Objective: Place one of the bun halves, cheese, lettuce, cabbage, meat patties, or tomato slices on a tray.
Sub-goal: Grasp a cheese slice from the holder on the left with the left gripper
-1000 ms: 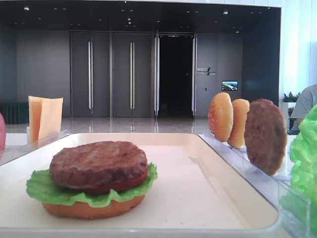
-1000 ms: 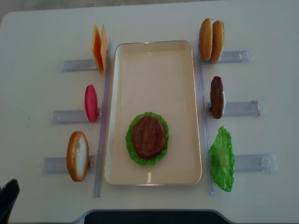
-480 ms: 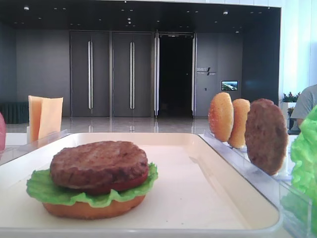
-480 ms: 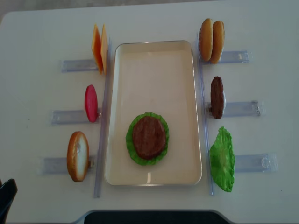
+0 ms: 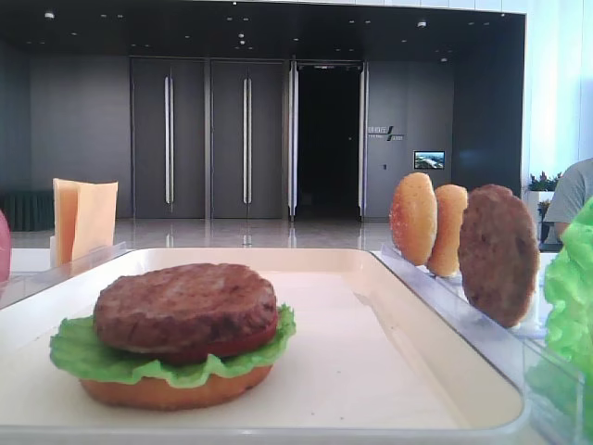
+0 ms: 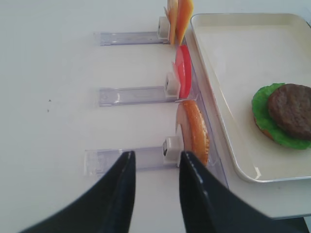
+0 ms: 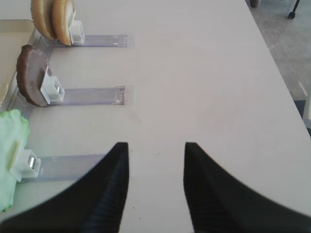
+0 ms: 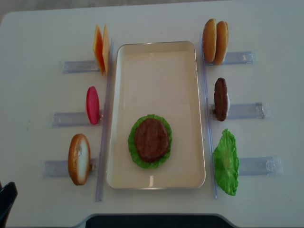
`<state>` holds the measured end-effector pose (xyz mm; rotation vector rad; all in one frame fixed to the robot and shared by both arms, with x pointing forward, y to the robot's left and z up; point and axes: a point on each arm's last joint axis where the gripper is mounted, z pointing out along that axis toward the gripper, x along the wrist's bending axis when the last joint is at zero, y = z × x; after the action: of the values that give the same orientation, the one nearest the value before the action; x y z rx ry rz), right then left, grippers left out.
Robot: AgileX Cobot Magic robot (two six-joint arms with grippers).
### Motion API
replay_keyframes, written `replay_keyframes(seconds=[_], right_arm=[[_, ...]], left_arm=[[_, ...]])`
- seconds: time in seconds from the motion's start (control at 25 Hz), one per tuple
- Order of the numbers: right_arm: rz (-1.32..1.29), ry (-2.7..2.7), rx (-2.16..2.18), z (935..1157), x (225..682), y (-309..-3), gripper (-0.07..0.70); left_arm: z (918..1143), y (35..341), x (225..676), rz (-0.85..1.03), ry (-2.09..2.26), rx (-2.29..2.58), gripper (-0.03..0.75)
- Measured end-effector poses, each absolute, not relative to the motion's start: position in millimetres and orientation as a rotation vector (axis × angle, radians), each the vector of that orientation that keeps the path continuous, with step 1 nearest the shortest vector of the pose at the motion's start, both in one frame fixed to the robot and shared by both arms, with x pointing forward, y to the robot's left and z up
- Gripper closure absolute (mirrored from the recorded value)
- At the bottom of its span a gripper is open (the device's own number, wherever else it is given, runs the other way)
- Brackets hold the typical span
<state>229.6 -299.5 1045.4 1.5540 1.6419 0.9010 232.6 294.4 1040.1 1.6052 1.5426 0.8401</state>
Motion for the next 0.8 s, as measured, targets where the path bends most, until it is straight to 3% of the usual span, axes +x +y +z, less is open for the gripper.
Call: replay_keyframes(seconds=[0.28,0.52,0.8], right_arm=[[0.901,1.642,1.554,1045.4,229.6,-299.5,0.338],[0.901,1.642,1.554,1045.4,229.6,-299.5,0.338],[0.901,1.642,1.554,1045.4,229.6,-299.5,0.338]], left_arm=[[1043.3,296.8,231.2,0.855,1.572,1.569,0.475],[1063.2,299.8,235.5,0.844,1.646,1.505,0.465],[1089.9,300.5,270.8,0.786,1.719,1.537,0.416]])
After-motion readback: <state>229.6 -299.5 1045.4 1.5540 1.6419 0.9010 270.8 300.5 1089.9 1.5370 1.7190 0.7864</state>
